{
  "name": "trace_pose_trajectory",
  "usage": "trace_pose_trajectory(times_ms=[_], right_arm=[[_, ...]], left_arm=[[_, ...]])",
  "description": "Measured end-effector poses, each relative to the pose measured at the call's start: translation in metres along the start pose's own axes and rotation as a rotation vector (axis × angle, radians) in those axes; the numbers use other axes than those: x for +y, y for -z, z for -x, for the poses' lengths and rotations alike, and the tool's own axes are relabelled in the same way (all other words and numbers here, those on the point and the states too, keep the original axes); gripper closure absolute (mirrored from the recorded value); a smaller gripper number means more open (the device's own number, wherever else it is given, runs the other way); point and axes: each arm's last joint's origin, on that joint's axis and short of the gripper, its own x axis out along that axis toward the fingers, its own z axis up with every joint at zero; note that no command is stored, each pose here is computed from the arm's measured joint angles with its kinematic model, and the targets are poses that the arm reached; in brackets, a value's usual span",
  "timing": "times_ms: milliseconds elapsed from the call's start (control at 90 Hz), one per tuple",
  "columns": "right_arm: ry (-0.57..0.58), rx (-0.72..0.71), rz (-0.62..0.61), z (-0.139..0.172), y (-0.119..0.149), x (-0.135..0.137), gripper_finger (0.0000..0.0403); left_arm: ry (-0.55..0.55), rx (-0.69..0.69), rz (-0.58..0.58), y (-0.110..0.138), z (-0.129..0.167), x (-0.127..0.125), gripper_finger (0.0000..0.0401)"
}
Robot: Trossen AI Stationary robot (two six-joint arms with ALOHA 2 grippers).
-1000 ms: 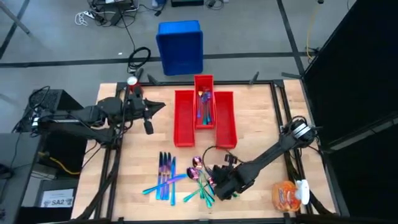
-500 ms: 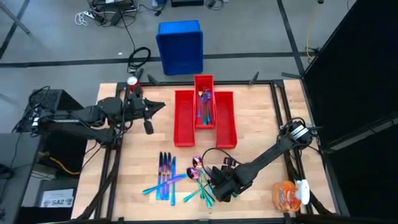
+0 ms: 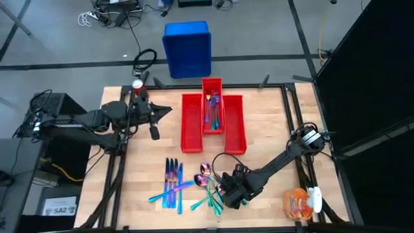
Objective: Sort silverware
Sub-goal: Put the iridescent fork into the middle orange bin
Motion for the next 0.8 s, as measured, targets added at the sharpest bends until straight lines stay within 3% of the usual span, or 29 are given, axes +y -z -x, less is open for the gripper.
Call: trace_pose_trajectory(times_ms=[578, 800], right_arm=[[0.053, 0.01, -0.062, -0.014, -0.002, -0.018, 0.024], [0.089, -0.022, -0.064, -0.02, -0.008, -0.027, 0.03]], left_arm=[[-0.001, 0.0, 0.0, 0.0, 0.0, 0.0, 0.0401], [0.0, 0.0, 0.0, 0.0, 0.0, 0.0, 0.0401]])
